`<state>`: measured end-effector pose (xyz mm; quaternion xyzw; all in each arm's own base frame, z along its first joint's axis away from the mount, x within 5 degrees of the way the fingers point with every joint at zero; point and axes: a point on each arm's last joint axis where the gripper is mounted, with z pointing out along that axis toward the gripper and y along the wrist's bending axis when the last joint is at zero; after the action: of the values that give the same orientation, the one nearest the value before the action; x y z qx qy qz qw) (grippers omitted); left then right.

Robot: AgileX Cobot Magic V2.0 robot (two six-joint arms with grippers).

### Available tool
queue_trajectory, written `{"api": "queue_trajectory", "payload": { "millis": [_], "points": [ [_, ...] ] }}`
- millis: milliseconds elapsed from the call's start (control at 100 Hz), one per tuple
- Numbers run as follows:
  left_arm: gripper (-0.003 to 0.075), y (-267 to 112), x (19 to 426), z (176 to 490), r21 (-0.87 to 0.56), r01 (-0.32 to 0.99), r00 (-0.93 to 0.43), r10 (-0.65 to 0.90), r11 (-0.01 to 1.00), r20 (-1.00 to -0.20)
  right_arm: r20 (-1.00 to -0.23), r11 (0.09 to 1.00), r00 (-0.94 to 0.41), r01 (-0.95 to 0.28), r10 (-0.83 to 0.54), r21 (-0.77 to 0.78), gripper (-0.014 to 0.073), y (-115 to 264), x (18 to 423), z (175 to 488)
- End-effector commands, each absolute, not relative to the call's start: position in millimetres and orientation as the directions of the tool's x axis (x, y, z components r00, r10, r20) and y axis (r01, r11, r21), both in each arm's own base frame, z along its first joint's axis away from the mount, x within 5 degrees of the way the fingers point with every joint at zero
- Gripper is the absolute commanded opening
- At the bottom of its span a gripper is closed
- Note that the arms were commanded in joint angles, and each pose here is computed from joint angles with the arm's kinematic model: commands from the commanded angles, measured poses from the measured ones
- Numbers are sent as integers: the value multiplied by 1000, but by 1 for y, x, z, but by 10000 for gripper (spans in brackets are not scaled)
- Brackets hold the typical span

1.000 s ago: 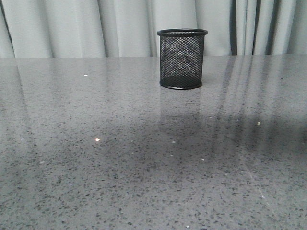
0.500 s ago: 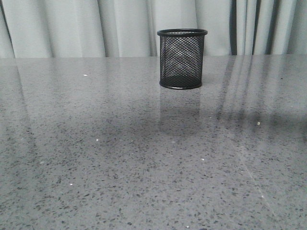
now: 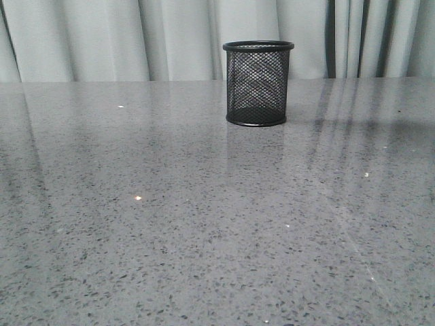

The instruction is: Put scissors into bucket

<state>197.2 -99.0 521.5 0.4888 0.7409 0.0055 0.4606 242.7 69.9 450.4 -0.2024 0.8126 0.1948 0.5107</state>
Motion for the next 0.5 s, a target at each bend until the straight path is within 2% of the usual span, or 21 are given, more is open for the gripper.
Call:
{"api": "queue_trajectory", "payload": {
  "millis": [0, 190, 490],
  "points": [
    [459, -84, 183, 542, 482, 649, -63, 673, 589, -737, -933, 860, -334, -507, -138, 54, -44, 68, 257, 471],
    [460, -67, 179, 547, 490, 592, -100, 662, 640, -743, -900, 864, -374, -504, -222, -3, -44, 69, 295, 475],
    [459, -65, 178, 546, 486, 596, -113, 666, 640, -738, -852, 839, -446, -544, -276, 13, -44, 77, 336, 465]
  ]
}}
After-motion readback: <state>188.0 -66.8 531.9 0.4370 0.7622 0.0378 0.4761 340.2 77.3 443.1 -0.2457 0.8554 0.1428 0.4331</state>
